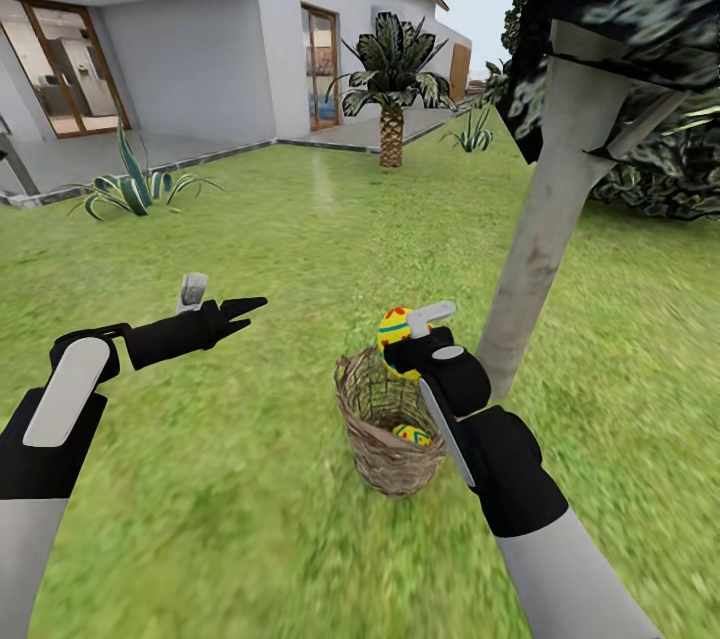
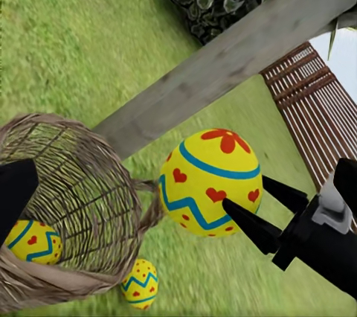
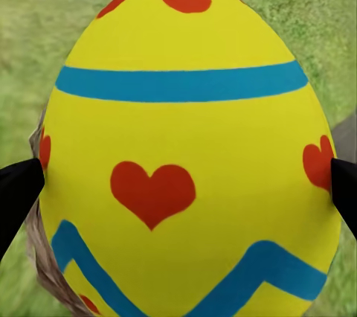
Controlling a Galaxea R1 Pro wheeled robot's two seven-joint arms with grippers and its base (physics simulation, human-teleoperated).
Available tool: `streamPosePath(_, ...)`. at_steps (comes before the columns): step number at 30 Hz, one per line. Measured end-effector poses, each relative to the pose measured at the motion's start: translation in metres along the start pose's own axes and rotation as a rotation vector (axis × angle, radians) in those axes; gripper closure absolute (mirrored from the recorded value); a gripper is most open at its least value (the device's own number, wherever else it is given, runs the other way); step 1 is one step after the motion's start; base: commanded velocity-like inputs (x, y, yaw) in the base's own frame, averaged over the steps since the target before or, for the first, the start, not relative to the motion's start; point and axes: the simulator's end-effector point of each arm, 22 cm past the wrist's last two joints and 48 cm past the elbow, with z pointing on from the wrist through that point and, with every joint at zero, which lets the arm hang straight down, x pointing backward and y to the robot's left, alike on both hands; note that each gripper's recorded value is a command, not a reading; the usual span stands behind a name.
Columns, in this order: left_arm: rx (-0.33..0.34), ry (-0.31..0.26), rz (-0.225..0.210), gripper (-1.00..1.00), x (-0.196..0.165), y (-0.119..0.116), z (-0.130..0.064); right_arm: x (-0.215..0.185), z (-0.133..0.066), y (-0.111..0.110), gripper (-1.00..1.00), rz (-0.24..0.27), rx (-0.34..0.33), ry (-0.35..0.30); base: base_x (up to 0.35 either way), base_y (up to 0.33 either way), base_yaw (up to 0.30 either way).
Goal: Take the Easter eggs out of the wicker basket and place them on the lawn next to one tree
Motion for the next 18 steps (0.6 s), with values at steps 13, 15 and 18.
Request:
streamPosePath(13,-0.009,0.003,-0.002,-1.0,-0.02,-0.017,0.0,-0.017,-0.006,-0.03,1.0,0.034,0.025,0.029,0.0,0.0,0.0)
streamPosePath(15,-0.01,0.003,-0.002,-1.0,-0.023,-0.019,0.0,-0.016,-0.005,-0.037,1.0,0.033,0.024,0.036,0.0,0.0,0.0)
streamPosePath(18,-0.012,0.005,-0.002,-1.0,-0.028,-0.023,0.0,-0.015,-0.006,-0.039,1.0,0.051,-0.016,0.048,0.0,0.0,0.0)
